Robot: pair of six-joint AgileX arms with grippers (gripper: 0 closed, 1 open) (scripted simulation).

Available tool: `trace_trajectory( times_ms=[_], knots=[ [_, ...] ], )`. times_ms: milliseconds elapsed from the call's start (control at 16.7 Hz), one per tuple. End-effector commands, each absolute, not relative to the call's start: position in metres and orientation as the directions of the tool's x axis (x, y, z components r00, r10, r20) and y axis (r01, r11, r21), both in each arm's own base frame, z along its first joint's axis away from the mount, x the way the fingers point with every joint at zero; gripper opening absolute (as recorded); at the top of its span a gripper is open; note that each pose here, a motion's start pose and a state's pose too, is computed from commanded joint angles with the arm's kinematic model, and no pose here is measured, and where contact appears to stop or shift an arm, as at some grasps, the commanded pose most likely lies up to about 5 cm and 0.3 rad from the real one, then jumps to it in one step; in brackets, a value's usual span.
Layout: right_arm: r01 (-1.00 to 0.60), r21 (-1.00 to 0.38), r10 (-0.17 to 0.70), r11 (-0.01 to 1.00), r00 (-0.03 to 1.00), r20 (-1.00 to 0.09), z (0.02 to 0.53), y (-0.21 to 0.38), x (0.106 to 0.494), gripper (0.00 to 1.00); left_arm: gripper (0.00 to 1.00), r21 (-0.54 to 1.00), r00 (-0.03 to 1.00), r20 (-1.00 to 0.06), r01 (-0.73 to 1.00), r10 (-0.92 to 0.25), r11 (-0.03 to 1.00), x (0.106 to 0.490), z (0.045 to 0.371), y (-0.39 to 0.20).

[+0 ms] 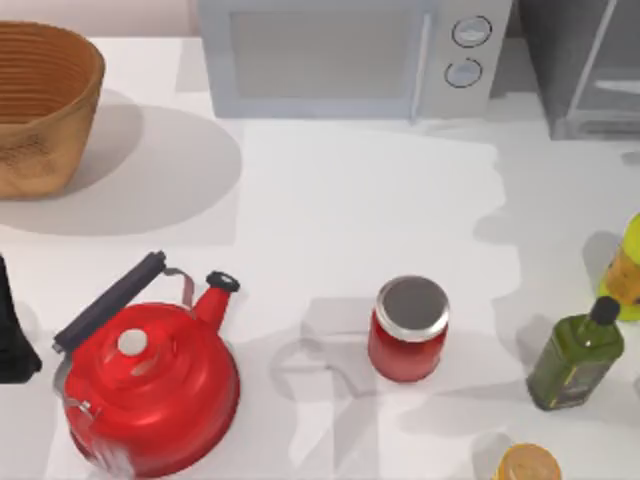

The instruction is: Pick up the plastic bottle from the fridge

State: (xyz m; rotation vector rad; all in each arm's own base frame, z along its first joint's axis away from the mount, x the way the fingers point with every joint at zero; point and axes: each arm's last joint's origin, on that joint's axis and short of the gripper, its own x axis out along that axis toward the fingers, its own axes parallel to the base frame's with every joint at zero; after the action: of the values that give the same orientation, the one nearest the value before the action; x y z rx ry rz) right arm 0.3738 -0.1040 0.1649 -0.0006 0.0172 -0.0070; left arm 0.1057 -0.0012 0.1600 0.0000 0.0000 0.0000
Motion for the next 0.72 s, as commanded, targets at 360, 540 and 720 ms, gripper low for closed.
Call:
trace_trajectory(
  times_ms=[360, 540, 720],
  knots=[
    [0.006, -0.013, -0.006, 1.000, 1.000, -0.007, 0.200, -0.084, 0.347, 0.00, 1.00, 0.000, 1.000, 0.000, 0.000, 0.000, 1.000, 0.106, 0.160, -0.001],
    [0.009, -0.019, -0.009, 1.000, 1.000, -0.001, 0.228, -0.065, 0.309, 0.00, 1.00, 0.000, 1.000, 0.000, 0.000, 0.000, 1.000, 0.106, 0.160, -0.001],
    [0.011, -0.019, -0.011, 1.000, 1.000, 0.006, 0.247, -0.043, 0.256, 0.00, 1.00, 0.000, 1.000, 0.000, 0.000, 0.000, 1.000, 0.106, 0.160, -0.001]
  ],
)
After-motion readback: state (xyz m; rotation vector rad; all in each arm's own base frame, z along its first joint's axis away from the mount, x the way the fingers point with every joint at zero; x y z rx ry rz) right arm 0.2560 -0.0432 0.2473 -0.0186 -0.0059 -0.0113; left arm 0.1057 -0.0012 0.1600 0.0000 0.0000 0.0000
